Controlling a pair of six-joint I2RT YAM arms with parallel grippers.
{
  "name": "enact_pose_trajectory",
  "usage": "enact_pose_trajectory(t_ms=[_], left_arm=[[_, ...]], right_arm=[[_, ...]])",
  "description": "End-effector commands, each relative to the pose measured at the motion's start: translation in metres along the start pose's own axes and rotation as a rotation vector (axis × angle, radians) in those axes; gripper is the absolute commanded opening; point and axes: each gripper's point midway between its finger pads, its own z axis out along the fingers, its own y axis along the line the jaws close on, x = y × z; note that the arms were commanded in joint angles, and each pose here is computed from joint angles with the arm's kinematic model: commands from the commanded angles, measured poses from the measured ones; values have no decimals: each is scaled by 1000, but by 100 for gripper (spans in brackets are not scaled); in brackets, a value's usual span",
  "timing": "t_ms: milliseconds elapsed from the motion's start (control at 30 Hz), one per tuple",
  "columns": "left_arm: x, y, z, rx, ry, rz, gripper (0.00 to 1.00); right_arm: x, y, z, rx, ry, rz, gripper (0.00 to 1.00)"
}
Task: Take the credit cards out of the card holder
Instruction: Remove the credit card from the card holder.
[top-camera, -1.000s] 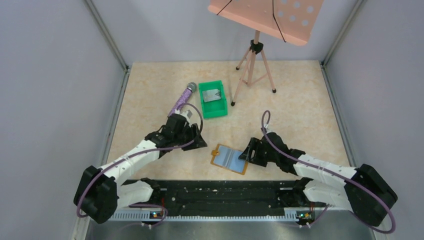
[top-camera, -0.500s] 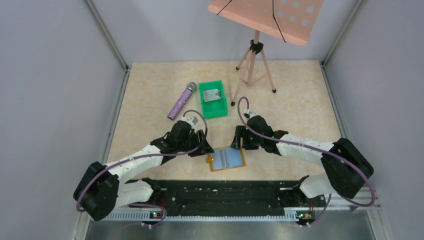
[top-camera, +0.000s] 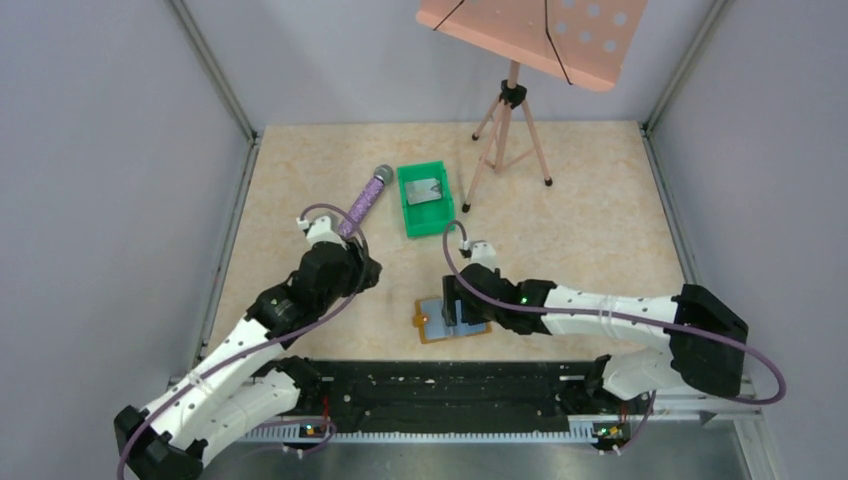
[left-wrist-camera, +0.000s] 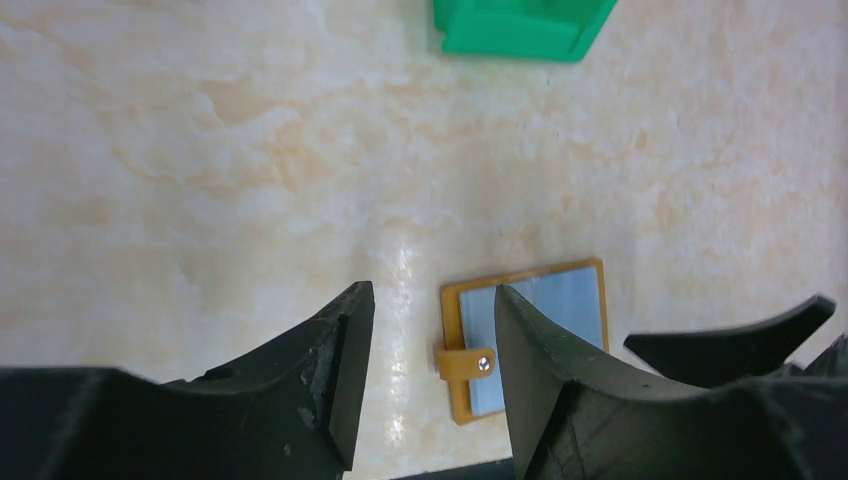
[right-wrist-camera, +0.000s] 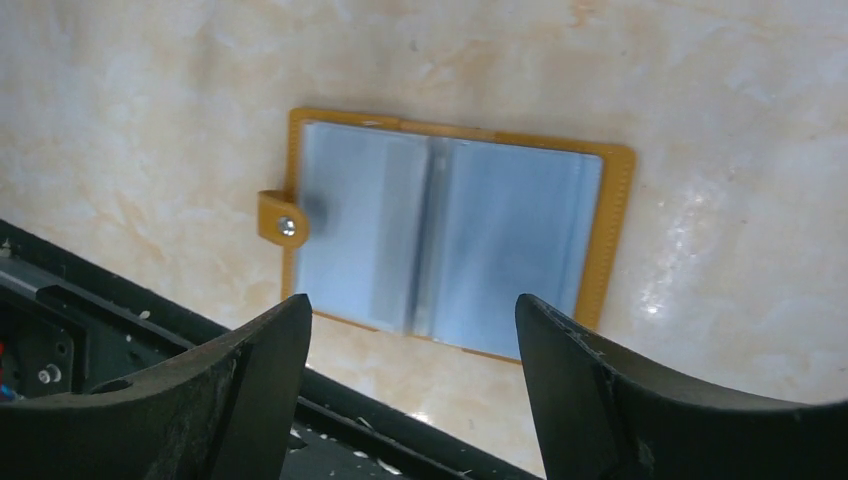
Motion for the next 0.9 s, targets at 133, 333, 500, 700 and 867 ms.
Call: enact_pose_trajectory(t_ms=[133,333,500,700,867], left_arm=[[-65,37,-47,-213,-262,110,53],[-65,56,-55,-273,-294,110,54],[-67,60,-60,-274,-324,92,54],[-64,68,-55,-292,-351,65,54],[-53,67,-45,-238,-350,47,54]], right_arm=[[1,41,11,68,-46,-66,76],[24,46,25,91,29,-154,77],[37,42,33,111,61,-171,76],[43,35,33,125,54,-176,77],[40,42,31,117,27,-146,76]])
